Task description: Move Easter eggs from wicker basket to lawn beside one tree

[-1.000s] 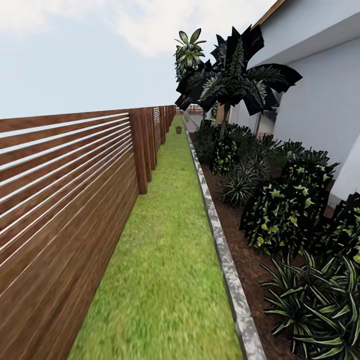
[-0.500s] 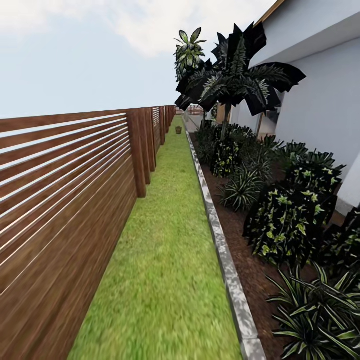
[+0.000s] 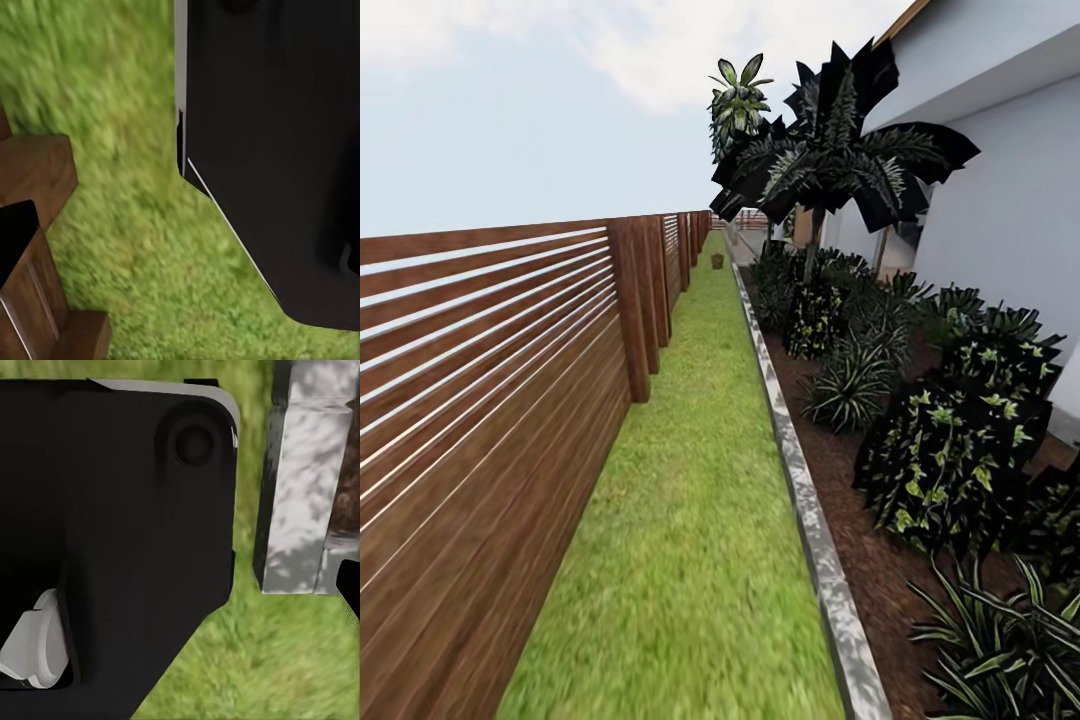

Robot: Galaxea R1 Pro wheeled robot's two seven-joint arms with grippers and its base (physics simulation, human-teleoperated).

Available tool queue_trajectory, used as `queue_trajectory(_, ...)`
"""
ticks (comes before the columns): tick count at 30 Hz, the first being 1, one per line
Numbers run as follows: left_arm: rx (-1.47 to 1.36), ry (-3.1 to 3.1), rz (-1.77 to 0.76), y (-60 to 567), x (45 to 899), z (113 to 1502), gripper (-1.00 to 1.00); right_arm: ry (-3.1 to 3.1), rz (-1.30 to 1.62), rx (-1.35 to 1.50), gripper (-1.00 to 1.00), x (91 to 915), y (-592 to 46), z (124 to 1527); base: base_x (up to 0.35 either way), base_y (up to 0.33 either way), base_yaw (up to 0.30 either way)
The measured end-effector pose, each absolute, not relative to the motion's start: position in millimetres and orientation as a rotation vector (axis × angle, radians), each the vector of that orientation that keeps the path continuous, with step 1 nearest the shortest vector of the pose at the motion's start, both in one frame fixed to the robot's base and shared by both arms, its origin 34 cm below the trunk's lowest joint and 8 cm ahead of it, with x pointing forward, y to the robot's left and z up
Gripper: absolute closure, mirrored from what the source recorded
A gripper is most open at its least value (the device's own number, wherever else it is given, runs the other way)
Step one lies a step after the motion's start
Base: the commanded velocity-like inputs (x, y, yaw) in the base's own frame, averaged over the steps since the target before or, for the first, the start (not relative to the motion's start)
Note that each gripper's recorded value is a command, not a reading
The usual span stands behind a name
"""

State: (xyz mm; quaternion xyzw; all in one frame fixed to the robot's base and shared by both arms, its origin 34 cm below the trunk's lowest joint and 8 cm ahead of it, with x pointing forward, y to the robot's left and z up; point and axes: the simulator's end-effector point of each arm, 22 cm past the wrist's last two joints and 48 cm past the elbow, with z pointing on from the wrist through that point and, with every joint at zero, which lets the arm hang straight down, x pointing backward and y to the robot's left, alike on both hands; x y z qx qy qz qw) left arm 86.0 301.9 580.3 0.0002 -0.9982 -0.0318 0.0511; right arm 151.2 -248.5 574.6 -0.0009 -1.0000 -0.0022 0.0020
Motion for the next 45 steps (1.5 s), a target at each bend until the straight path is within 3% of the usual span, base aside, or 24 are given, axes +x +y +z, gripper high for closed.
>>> queue_trajectory(45, 0.0, -3.038, -0.097, 301.7, 86.0, 580.3, -1.0, -3.138, -0.007, -0.003, -1.0, 151.2, -248.5, 574.6, 0.323, 0.0, 0.0)
